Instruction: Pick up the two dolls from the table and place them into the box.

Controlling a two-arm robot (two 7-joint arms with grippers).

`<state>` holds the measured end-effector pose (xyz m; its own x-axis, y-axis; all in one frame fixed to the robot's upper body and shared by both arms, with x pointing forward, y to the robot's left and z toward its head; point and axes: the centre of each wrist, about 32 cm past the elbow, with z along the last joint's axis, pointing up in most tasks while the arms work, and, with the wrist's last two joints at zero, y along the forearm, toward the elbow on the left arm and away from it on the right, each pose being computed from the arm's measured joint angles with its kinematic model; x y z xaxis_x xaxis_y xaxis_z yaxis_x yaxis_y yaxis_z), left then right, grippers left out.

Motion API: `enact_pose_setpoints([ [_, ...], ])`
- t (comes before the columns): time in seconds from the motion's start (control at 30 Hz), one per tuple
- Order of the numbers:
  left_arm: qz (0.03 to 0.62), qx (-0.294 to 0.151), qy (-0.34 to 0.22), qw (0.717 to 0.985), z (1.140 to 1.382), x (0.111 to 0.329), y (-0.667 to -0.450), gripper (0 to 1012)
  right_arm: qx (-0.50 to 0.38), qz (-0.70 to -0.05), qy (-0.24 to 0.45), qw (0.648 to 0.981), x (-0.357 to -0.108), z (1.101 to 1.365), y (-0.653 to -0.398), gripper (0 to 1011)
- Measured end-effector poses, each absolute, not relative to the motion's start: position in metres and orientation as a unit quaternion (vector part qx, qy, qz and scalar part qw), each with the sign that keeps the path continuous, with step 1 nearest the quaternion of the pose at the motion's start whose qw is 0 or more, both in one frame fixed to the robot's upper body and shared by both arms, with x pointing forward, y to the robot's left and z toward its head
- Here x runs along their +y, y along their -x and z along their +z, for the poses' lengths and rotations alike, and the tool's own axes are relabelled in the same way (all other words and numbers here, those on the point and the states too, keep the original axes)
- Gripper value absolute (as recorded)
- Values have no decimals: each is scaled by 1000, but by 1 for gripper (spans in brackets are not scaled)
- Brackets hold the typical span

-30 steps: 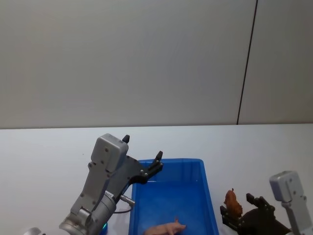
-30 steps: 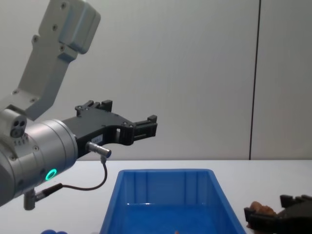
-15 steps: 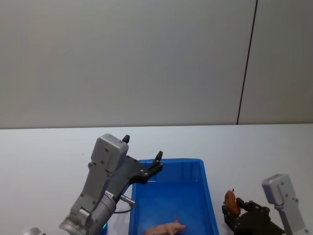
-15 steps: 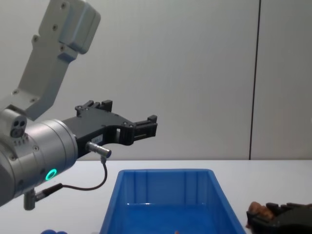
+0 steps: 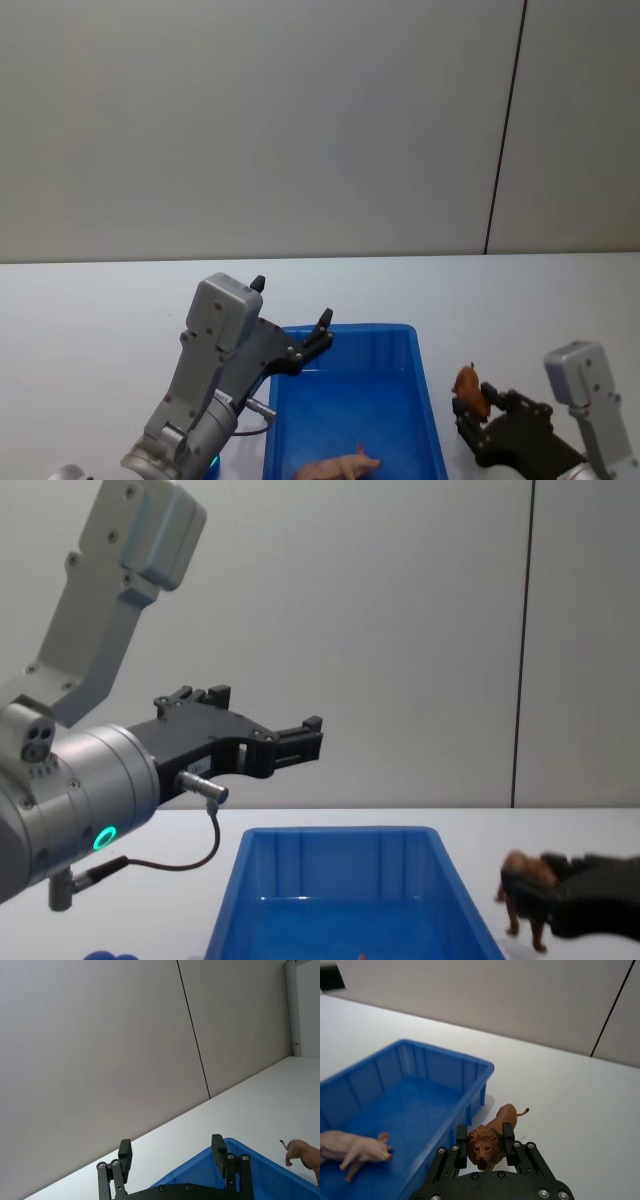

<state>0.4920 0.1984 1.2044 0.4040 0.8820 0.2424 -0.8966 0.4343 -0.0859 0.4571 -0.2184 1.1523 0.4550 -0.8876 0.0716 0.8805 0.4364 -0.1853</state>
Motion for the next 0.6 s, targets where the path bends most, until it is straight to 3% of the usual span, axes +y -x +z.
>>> enact_pose_setpoints([
  [0.6, 531, -126, -29, 837, 1204, 198, -492, 1001, -21, -457, 3, 889, -202, 1184, -464, 400],
])
